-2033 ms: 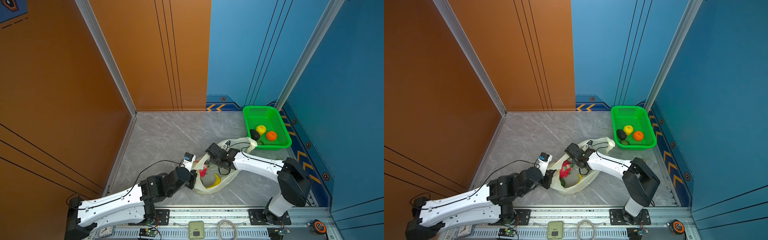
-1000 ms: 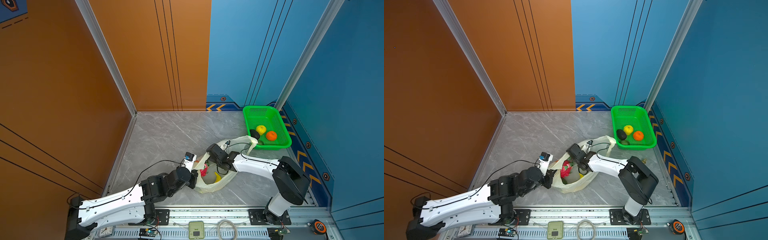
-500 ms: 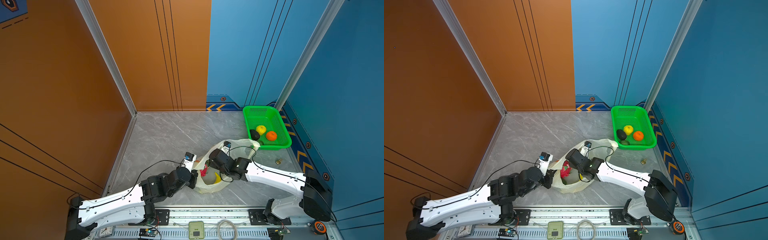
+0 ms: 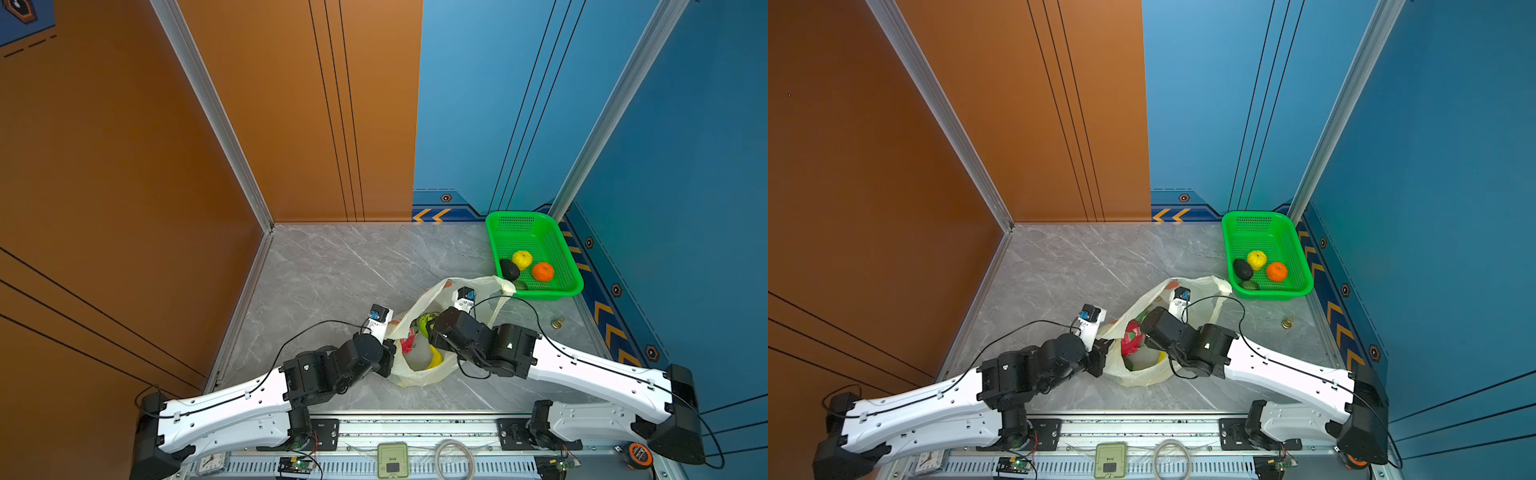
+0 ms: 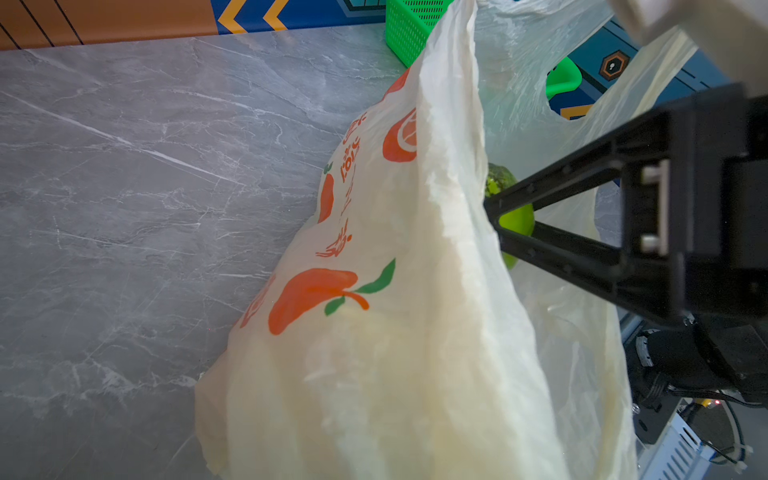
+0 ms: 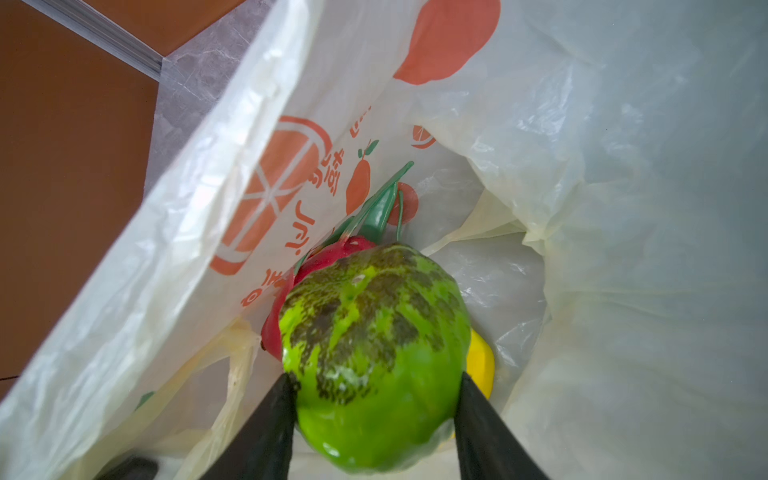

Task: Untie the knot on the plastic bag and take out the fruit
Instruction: 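Close the right gripper on the green pear-like fruit and lift it, then carry the green fruit to the green basket and open the right gripper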

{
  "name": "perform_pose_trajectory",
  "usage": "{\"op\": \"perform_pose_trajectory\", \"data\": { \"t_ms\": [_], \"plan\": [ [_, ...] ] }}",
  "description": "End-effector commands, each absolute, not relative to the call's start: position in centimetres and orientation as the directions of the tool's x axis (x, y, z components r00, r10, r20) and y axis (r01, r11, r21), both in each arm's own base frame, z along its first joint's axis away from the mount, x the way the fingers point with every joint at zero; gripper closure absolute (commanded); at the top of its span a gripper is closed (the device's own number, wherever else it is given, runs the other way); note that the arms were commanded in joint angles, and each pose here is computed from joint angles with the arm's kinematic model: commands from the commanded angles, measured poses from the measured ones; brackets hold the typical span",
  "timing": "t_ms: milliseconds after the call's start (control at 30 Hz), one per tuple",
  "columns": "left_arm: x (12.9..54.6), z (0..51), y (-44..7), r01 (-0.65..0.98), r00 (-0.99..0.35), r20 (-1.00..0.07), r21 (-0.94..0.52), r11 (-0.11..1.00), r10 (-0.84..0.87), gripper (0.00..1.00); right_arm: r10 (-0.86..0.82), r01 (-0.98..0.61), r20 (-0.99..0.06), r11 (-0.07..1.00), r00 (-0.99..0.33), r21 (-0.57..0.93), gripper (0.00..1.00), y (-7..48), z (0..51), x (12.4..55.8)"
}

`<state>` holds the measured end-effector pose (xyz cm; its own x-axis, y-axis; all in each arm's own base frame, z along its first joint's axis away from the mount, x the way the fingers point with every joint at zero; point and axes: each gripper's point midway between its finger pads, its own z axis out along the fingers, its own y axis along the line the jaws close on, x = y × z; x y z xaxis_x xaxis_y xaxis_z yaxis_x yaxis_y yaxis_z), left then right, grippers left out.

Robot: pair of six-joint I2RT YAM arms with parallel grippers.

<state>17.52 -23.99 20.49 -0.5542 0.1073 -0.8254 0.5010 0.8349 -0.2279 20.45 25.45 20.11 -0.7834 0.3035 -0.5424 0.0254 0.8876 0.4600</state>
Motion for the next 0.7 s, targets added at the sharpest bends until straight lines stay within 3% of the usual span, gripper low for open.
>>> {"op": "perform_pose_trajectory", "data": {
  "t_ms": [0,333,667],
  "plan": [
    [18.1,21.1,-23.7,0.487,-0.533,-0.84,-0.205,0.849,0.103,1.0,0.283,-0.001,-0.578,0.897,-0.765,0.441,0.5,24.0,23.2,19.9],
    [18.3,21.1,-23.9,0.485,-0.531,-0.84,-0.194,0.852,0.111,1.0,0.318,-0.021,-0.615,0.878,-0.721,0.479,0.51,20.7,29.6,20.2],
    [18.4,21.1,-24.0,0.489,-0.533,-0.838,-0.19,0.851,0.119,1.0,0.478,0.1,-0.64,0.84,-0.602,0.533,0.5,12.7,34.9,25.3]
  ]
}}
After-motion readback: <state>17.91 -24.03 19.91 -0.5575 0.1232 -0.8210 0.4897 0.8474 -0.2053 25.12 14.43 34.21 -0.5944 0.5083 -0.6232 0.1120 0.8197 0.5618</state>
